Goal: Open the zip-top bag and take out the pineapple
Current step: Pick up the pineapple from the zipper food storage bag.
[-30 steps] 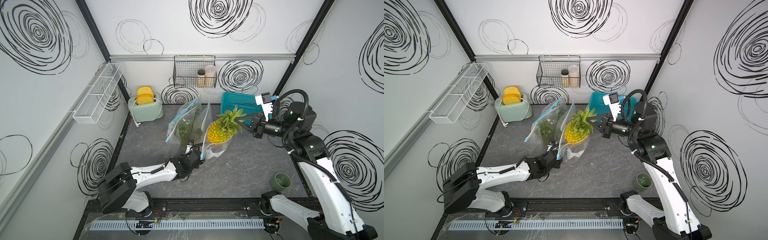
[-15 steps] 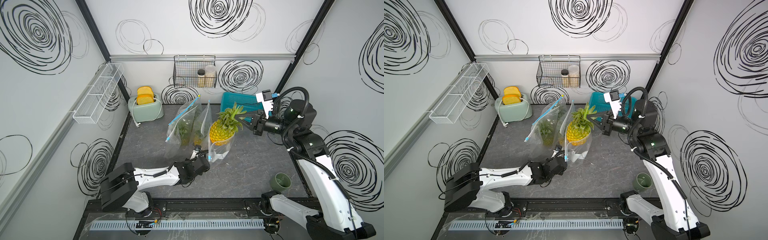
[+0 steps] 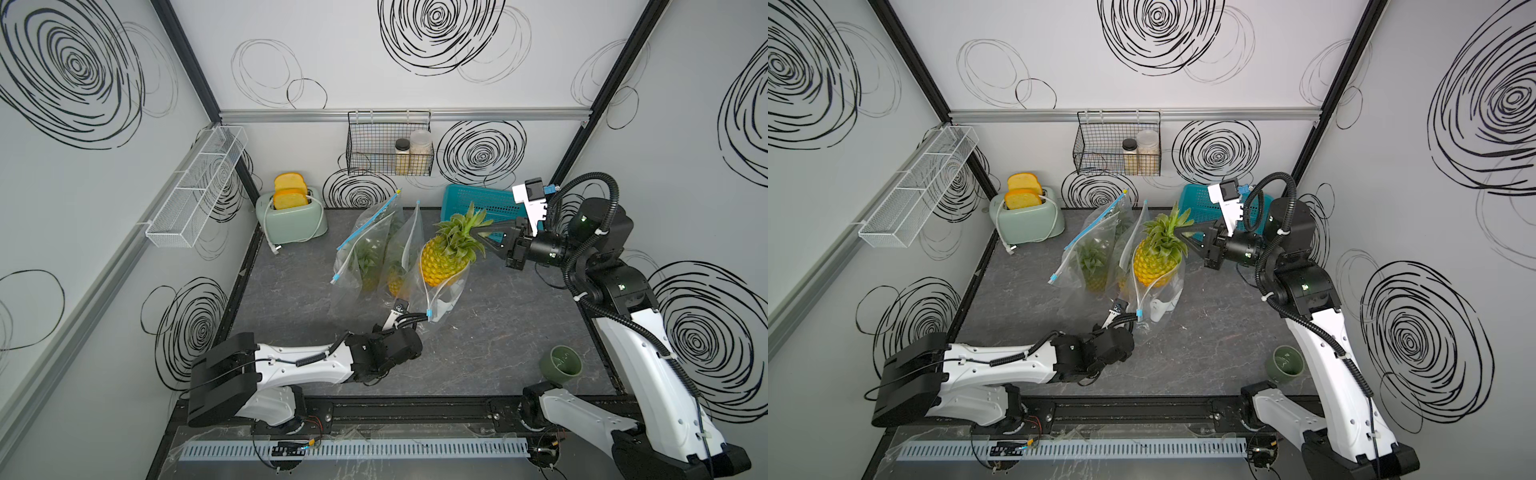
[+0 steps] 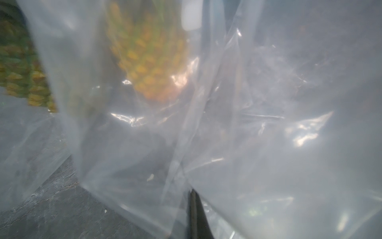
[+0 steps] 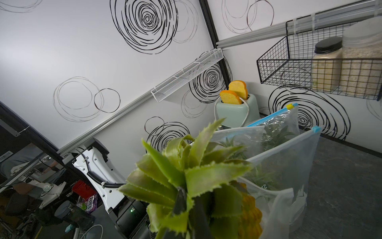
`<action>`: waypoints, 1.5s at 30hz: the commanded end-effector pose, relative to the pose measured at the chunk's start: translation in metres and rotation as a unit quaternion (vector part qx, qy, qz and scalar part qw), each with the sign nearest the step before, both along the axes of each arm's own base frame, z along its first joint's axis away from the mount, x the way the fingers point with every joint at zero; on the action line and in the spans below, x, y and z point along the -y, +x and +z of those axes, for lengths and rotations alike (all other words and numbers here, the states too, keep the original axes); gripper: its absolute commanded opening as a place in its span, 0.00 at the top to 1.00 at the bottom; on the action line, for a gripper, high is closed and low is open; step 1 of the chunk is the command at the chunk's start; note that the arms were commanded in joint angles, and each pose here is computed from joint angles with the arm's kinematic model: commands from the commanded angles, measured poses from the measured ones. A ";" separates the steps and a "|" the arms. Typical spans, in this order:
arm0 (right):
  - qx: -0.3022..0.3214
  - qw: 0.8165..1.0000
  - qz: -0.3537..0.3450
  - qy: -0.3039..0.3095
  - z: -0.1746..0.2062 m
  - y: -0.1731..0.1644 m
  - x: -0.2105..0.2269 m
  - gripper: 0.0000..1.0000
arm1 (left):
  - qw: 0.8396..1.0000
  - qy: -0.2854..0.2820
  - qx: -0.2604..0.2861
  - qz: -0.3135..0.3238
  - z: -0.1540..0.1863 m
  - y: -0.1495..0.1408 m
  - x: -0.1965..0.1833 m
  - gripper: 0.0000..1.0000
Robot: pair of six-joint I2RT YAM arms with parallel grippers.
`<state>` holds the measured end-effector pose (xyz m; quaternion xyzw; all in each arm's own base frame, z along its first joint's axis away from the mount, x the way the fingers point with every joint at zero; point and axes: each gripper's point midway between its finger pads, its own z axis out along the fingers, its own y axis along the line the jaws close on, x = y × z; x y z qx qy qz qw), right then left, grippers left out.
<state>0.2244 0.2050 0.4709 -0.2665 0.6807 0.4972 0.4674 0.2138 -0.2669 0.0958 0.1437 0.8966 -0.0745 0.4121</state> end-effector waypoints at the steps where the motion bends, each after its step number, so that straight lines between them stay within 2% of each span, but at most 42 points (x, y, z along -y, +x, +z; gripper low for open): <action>1: 0.080 0.997 0.010 0.021 0.040 -0.012 0.002 1.00 | 0.999 0.037 0.008 0.019 -0.011 0.005 -0.009 1.00; 4: 0.087 0.996 0.021 0.029 0.051 -0.019 0.002 1.00 | 0.998 0.067 -0.001 0.022 -0.028 0.010 -0.011 1.00; 9: 0.098 0.994 0.036 0.042 0.064 -0.033 0.003 1.00 | 0.996 0.084 -0.019 0.026 -0.047 0.017 -0.014 1.00; 23: 0.108 0.992 0.041 0.052 0.077 -0.048 0.010 1.00 | 0.993 0.105 -0.035 0.034 -0.059 0.044 -0.016 1.00; 30: 0.109 0.992 0.034 0.048 0.078 -0.051 0.014 1.00 | 0.994 0.090 -0.058 0.038 -0.069 0.054 -0.009 1.00; 34: 0.111 0.992 0.028 0.046 0.078 -0.051 0.017 1.00 | 0.995 0.066 -0.069 0.014 -0.071 0.051 0.000 1.00; 45: 0.120 0.991 0.033 0.054 0.086 -0.057 0.019 1.00 | 0.992 0.081 -0.102 0.002 -0.079 0.068 0.014 1.00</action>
